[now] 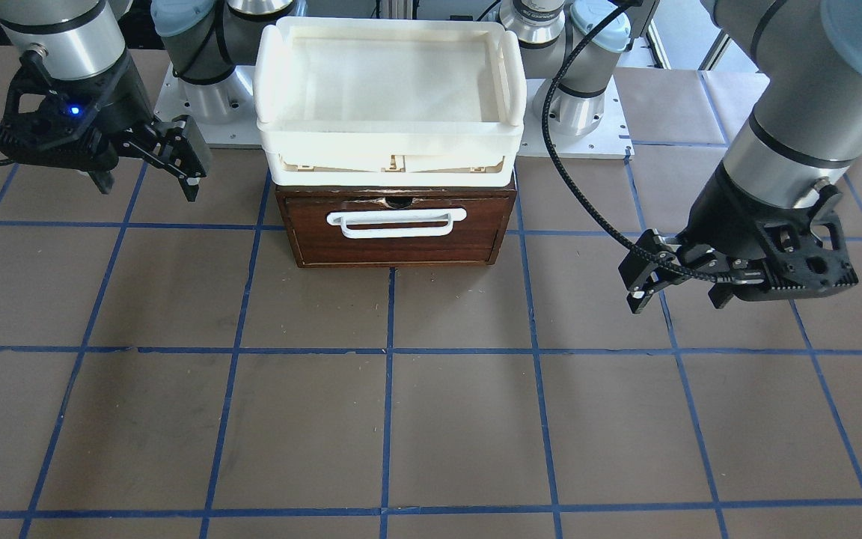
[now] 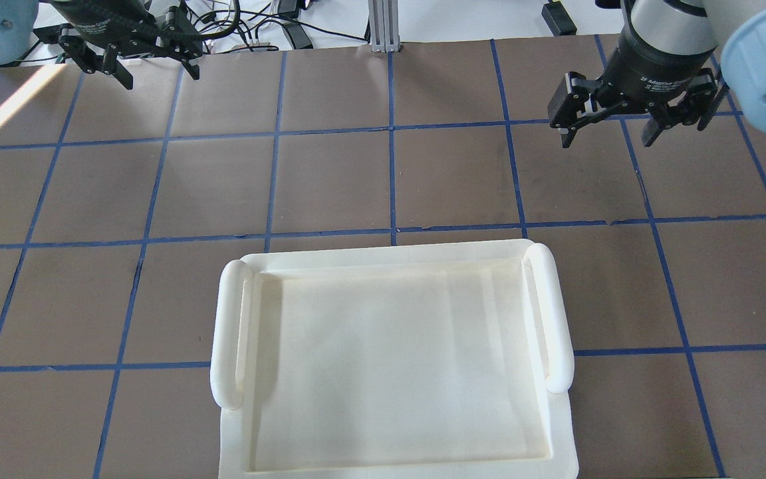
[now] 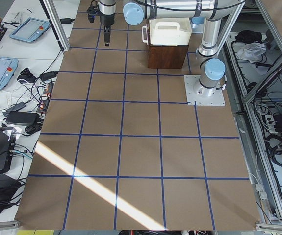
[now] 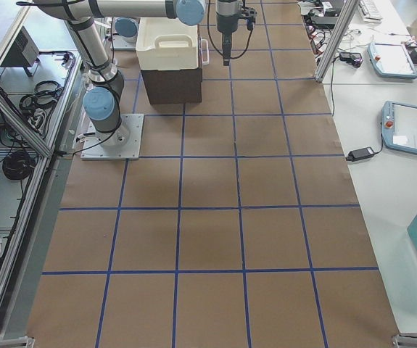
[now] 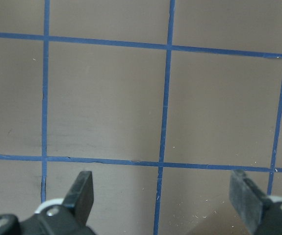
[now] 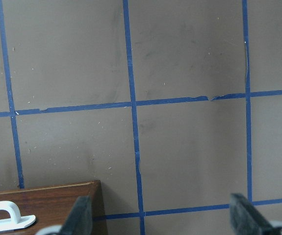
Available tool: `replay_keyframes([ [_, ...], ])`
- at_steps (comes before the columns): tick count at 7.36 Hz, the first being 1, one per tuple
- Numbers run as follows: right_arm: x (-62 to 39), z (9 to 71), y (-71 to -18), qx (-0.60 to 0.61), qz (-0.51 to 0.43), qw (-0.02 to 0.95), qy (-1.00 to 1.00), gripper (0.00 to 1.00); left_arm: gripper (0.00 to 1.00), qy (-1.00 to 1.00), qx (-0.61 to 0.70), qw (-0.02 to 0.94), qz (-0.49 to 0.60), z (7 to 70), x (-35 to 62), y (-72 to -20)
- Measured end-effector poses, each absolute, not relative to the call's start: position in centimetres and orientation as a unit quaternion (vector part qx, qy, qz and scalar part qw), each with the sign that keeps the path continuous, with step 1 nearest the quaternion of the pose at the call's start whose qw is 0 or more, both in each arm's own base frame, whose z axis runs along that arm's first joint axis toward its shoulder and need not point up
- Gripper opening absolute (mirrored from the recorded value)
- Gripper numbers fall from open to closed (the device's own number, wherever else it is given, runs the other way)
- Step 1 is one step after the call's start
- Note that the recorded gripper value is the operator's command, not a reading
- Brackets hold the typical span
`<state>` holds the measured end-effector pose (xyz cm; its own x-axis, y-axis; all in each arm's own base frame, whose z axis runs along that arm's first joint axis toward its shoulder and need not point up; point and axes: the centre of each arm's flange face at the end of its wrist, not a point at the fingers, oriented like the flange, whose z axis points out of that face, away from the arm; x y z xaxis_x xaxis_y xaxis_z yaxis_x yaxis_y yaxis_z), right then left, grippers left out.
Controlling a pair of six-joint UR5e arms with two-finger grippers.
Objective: Put scissors in drawer and close it
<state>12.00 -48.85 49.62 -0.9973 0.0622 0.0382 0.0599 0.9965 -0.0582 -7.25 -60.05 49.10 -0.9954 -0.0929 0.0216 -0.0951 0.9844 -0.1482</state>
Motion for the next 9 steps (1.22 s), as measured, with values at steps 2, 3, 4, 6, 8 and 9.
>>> replay_keyframes([
  [2, 12.1, 49.6, -48.8, -0.03, 0.028, 0.02, -0.999, 1.0, 1.0, -0.997, 0.054, -0.002, 0.062, 48.5, -6.4, -58.1],
  [3, 12.1, 49.6, -48.8, -0.029, 0.027, 0.02, -0.999, 1.0, 1.0, -0.997, 0.054, -0.007, 0.056, 48.2, -6.4, -57.1],
  [4, 12.1, 49.5, -48.8, -0.029, 0.027, 0.02, -0.999, 1.0, 1.0, -0.997, 0.055, -0.013, 0.051, 47.9, -6.3, -56.4],
  [6, 12.1, 49.5, -48.9, -0.029, 0.026, 0.02, -0.999, 1.0, 1.0, -0.997, 0.056, -0.016, 0.048, 47.6, -6.2, -55.9],
  [8, 12.1, 49.5, -48.9, -0.029, 0.026, 0.02, -0.999, 1.0, 1.0, -0.997, 0.056, -0.012, 0.046, 47.7, -6.3, -55.6],
  [9, 12.0, 49.5, -48.8, -0.029, 0.027, 0.02, -0.999, 1.0, 1.0, -0.998, 0.056, -0.011, 0.042, 47.8, -6.4, -55.4],
])
